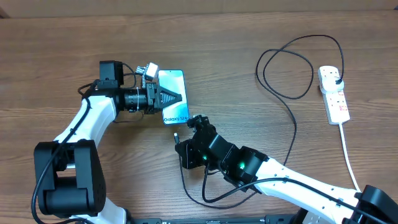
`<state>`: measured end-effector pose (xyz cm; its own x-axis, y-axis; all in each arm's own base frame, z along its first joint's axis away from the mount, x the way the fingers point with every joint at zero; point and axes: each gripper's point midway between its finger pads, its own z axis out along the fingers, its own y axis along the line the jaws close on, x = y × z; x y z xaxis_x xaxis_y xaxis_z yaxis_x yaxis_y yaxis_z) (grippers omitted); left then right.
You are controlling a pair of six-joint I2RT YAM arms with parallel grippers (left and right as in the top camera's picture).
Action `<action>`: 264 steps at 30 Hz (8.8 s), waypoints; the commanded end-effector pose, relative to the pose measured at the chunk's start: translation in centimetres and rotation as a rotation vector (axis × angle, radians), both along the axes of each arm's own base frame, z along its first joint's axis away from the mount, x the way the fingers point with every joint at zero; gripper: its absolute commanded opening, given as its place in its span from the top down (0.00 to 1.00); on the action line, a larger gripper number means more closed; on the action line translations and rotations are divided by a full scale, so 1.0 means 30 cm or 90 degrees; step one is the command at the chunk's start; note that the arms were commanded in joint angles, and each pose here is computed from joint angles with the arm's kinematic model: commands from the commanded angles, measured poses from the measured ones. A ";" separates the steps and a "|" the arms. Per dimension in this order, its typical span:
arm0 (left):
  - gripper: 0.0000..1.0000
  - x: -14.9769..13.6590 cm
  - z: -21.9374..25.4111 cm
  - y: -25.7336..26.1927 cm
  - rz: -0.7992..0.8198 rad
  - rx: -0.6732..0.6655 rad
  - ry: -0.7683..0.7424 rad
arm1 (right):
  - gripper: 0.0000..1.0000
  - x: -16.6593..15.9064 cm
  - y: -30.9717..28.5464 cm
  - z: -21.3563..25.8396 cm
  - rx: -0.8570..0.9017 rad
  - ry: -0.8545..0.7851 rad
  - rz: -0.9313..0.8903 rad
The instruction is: Plug charger to phone and switch on socket
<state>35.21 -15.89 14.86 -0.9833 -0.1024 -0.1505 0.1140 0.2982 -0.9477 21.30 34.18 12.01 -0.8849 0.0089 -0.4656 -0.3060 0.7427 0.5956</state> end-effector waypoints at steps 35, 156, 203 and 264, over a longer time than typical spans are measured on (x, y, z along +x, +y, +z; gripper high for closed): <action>0.96 0.034 -0.006 0.010 0.022 0.033 -0.029 | 0.96 0.031 -0.054 -0.025 -0.037 0.008 -0.066; 0.96 -0.014 0.061 -0.036 -0.045 -0.040 -0.082 | 0.96 0.130 -0.034 0.100 0.075 -0.049 0.044; 0.96 -0.004 0.061 -0.017 -0.029 -0.043 -0.061 | 0.96 0.177 -0.068 0.094 0.060 -0.058 -0.003; 0.96 -0.049 0.038 -0.028 -0.032 -0.040 0.011 | 0.96 0.206 -0.022 0.193 0.157 -0.059 -0.042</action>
<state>35.13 -15.62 14.95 -0.9863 -0.1128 -0.1203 0.0829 0.2912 -0.9531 24.49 33.90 14.10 -0.8970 0.0531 -0.4389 -0.3183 0.6116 0.7244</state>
